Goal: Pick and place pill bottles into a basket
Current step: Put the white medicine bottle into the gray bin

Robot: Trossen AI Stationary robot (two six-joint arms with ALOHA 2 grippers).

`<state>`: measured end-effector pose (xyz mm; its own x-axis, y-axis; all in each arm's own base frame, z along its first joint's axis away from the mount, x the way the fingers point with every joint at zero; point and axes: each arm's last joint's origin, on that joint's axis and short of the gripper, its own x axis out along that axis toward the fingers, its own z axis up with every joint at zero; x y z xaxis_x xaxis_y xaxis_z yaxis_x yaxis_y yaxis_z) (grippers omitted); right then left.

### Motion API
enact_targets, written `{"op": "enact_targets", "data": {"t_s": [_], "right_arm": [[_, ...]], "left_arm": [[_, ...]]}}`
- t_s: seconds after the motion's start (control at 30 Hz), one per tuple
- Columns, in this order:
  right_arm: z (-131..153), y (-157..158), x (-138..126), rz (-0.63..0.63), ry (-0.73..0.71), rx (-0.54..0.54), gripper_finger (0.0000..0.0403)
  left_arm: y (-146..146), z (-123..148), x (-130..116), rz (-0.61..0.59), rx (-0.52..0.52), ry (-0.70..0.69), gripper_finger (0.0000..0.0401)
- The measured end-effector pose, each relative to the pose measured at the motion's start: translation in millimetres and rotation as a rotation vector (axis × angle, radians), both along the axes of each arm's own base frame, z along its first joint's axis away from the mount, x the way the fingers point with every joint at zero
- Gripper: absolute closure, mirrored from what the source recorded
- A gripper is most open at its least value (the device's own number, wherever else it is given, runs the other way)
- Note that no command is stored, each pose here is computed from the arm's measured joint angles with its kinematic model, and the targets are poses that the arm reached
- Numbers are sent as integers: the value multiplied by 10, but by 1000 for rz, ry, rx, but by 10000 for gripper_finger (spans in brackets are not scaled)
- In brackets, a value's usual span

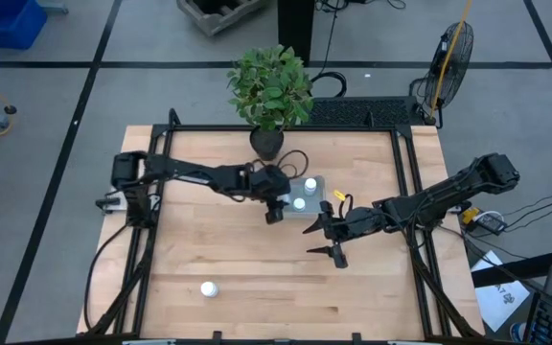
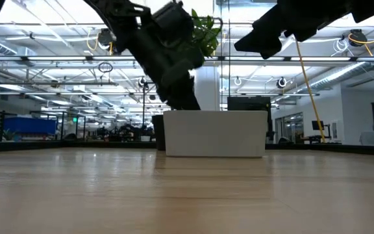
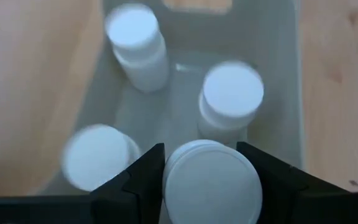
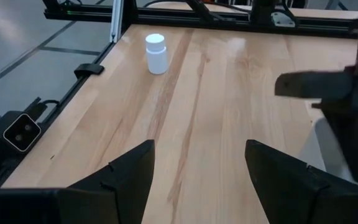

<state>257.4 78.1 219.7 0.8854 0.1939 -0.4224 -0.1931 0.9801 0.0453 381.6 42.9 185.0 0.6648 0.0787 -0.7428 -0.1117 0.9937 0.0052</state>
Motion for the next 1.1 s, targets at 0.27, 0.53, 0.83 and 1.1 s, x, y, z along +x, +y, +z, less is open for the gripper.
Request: {"op": "enact_targets", "data": {"t_s": [0.27,0.53,0.83,1.1], "right_arm": [[9,1,4,-1,-11,1,161],[11,1,5,-1,-14,2,161],[10,0,5,-1,-14,1,161],[8,0,4,0,-12,2,161]], "left_arm": [[10,-197,57,-11,-23,48,199],[15,-183,58,9,-12,42,192],[15,-179,59,26,-27,38,97],[12,-143,39,20,-24,39,81]]}}
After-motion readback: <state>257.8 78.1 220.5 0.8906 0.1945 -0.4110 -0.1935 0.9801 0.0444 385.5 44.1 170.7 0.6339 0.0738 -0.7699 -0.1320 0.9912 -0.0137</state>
